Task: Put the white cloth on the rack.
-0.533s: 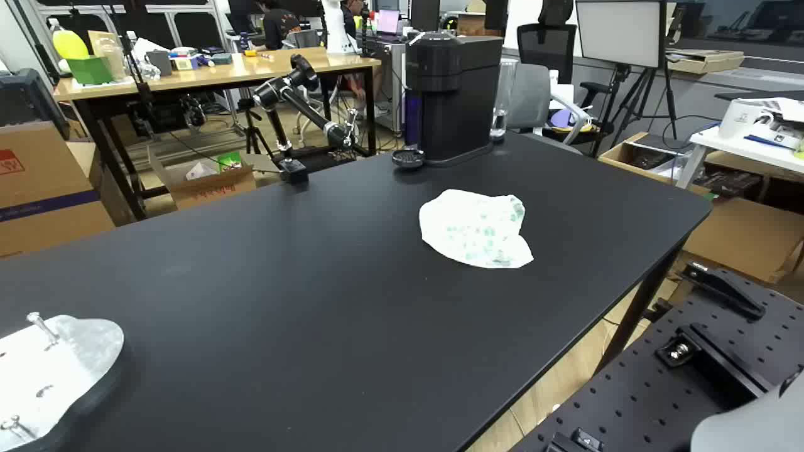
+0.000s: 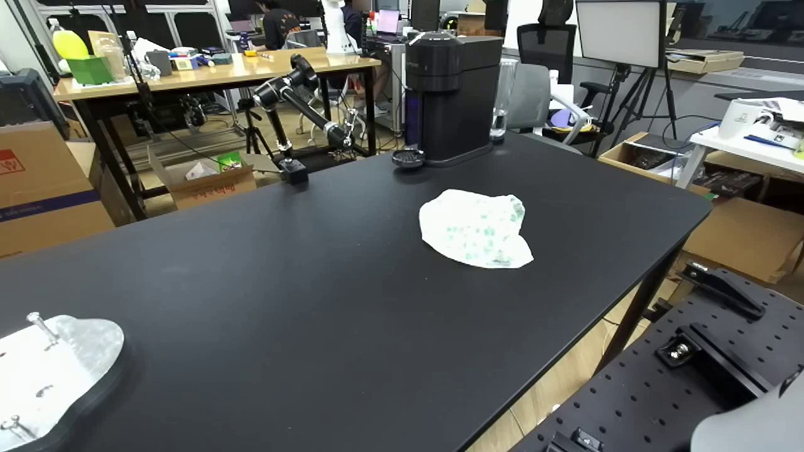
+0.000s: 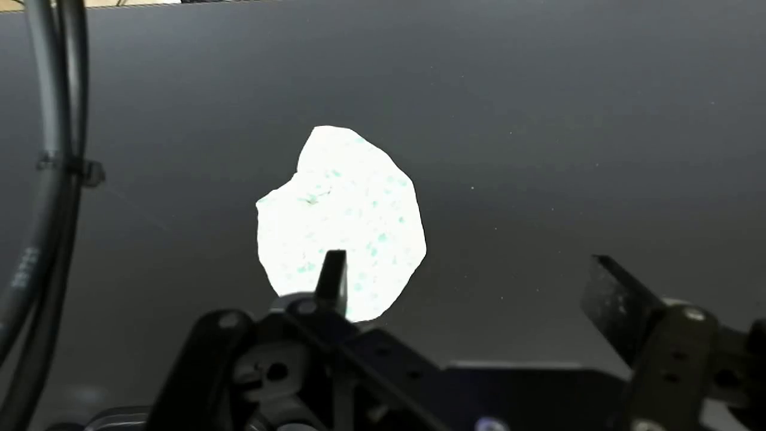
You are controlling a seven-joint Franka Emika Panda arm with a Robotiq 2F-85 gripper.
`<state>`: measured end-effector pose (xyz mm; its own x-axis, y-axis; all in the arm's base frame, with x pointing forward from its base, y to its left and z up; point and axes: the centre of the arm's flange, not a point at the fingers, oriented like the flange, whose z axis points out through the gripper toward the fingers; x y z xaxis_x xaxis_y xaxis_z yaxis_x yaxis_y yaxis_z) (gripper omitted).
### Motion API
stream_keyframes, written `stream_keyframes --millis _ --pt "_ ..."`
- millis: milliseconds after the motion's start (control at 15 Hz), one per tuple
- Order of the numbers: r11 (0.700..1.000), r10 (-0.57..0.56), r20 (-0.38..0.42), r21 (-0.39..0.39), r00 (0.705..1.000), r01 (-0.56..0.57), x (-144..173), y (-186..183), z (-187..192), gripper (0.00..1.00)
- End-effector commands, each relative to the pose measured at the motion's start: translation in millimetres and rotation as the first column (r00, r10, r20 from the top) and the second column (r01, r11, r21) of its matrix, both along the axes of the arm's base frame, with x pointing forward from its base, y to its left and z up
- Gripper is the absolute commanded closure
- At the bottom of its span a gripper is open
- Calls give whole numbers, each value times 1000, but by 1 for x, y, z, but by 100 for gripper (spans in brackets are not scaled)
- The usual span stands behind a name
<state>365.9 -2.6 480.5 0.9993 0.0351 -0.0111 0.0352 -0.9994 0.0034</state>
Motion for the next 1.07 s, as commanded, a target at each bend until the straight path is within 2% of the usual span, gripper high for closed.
stream_keyframes --millis 0,200,400,667,867,1000 --pt "1000 0 0 0 1000 0 0 0 0 0" --pt "1000 0 0 0 1000 0 0 0 0 0" --pt "999 -11 27 -34 1000 12 10 -16 -24 0" --pt "994 0 109 -104 994 11 30 -47 -71 0" --pt "991 21 121 -136 992 -5 43 -67 -110 0" --pt "991 37 108 -129 993 -23 50 -75 -134 0"
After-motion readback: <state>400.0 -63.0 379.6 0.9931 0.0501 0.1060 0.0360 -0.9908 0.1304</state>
